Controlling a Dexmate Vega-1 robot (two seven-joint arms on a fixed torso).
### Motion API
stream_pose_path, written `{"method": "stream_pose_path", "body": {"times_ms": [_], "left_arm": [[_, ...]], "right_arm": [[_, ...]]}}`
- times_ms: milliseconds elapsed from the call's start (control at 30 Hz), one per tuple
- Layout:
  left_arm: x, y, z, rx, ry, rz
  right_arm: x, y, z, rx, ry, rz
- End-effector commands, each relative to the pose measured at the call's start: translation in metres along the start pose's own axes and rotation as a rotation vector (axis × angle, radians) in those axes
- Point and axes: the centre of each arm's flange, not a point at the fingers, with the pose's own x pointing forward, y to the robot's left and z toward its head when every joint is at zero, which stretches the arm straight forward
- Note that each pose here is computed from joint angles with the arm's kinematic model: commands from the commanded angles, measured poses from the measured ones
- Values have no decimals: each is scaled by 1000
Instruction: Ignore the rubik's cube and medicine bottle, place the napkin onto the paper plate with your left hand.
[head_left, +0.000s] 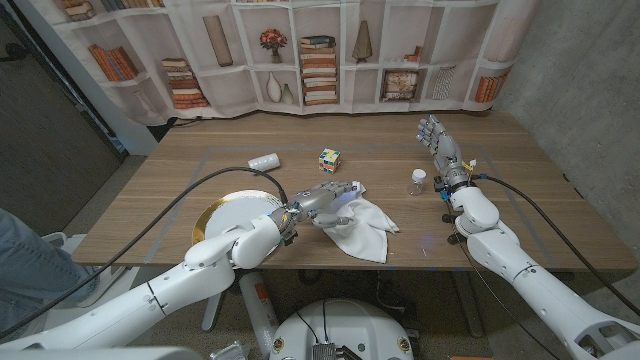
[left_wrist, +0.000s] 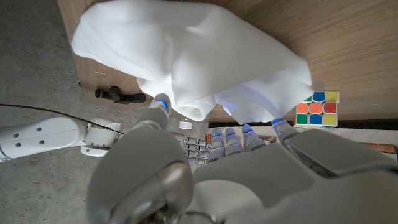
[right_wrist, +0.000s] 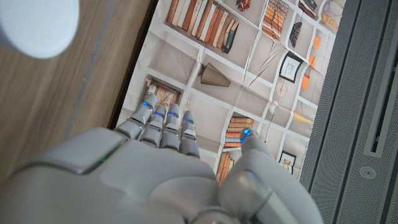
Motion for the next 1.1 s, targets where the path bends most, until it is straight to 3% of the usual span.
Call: {"method": "stream_pose_path", "body": {"times_ms": [33,467,1100], "left_arm": [[5,-5,-1,11,9,-21],[10,-11,1,68,49,-43],[15,-12,3,88,53,-77]], "right_arm": [[1,1,-3,5,7,-1],[1,-1,-7,8,6,10],[2,0,-8,20,5,-1]]}}
